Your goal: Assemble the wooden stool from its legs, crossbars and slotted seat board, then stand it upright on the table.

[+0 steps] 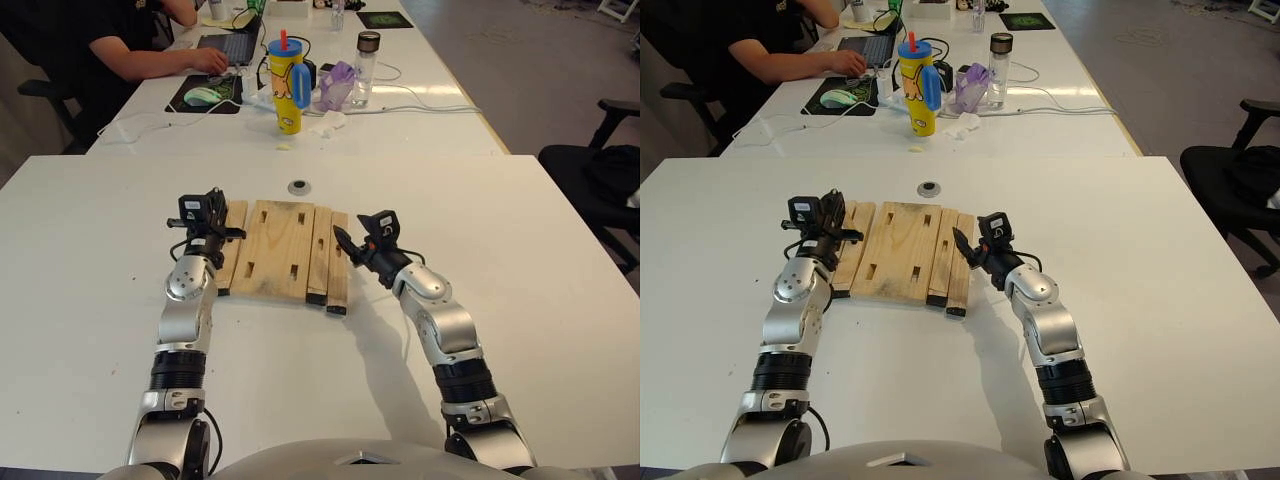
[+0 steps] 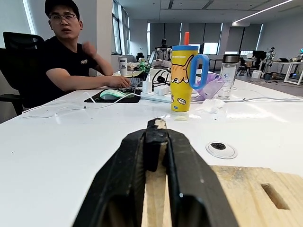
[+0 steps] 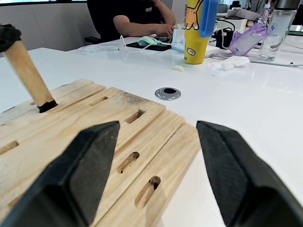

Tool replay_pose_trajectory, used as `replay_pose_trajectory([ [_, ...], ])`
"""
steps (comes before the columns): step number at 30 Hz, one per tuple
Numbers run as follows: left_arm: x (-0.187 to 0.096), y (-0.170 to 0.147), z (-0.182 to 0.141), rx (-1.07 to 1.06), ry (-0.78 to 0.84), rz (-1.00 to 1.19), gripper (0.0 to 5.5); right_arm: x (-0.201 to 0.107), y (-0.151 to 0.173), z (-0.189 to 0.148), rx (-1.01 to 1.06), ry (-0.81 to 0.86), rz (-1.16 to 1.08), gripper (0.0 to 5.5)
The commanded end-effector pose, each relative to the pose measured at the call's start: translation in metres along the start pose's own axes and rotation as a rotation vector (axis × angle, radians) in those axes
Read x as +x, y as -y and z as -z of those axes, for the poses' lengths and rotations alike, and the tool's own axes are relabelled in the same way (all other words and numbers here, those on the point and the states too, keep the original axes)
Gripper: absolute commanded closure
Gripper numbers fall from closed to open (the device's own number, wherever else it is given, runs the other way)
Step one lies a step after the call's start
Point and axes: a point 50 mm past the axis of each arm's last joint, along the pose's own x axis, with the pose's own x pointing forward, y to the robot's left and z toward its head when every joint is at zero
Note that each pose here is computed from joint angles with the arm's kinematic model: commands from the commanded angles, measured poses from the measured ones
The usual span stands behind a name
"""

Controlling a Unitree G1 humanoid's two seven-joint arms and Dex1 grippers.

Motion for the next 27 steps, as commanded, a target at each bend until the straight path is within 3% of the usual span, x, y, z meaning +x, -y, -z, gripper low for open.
replay_pose_trajectory([
  [1, -0.006, 0.004, 0.016, -0.023, -0.063, 0.016, 4.22, 0.003, 0.001, -0.001, -0.008, -0.004, 0.0, 2.49],
  [12, -0.007, -0.005, -0.035, -0.032, 0.208, -0.01, 2.65, 0.004, -0.001, 0.003, -0.001, -0.006, -0.016, 2.49],
  [18, 0.004, 0.002, -0.119, -0.033, 0.473, 0.011, 2.65, 0.004, -0.001, 0.005, 0.007, -0.007, -0.008, 2.49],
  [22, 0.032, 0.011, -0.153, 0.017, 0.439, 0.096, 2.65, 0.006, -0.004, 0.005, 0.012, -0.004, -0.01, 2.49],
  [27, 0.063, 0.001, -0.134, 0.067, 0.278, 0.104, 2.65, 0.01, -0.006, 0.004, 0.011, 0.003, -0.02, 2.49],
])
